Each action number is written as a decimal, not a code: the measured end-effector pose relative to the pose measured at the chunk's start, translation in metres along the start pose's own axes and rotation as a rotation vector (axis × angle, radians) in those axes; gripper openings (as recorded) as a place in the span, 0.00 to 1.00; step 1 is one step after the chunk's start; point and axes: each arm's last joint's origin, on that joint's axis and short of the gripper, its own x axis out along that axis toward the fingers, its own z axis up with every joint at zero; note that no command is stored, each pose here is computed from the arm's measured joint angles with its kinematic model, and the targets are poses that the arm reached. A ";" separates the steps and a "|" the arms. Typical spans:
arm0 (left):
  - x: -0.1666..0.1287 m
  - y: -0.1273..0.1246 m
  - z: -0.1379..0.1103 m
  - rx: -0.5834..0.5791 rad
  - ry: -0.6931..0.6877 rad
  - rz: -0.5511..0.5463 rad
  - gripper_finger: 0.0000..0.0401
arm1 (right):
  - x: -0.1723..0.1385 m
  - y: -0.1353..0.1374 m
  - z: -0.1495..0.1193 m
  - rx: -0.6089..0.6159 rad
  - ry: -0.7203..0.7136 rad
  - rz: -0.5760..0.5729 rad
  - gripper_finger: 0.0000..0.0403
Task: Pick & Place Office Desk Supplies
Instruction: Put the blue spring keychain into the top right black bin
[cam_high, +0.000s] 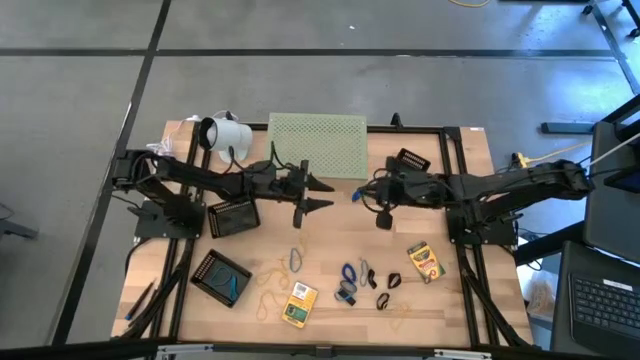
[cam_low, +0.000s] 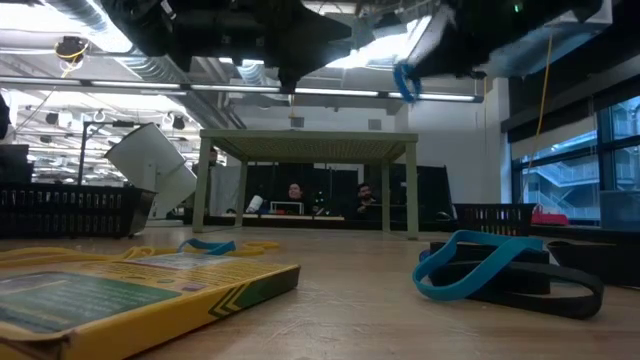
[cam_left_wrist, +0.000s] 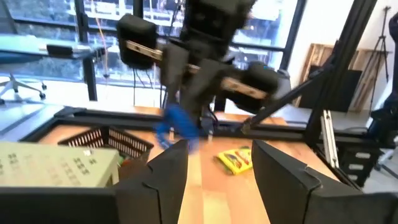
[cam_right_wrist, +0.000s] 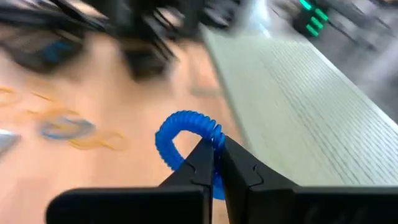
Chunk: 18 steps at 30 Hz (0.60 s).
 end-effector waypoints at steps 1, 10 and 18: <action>0.000 -0.001 -0.001 -0.002 0.013 -0.001 0.43 | -0.001 -0.002 -0.004 0.005 0.046 -0.054 0.03; 0.001 -0.007 -0.009 -0.046 0.086 -0.016 0.42 | -0.016 -0.027 -0.042 0.155 0.390 -0.347 0.03; 0.001 -0.016 -0.009 -0.044 0.085 -0.045 0.42 | -0.011 -0.046 -0.055 0.310 0.502 -0.468 0.05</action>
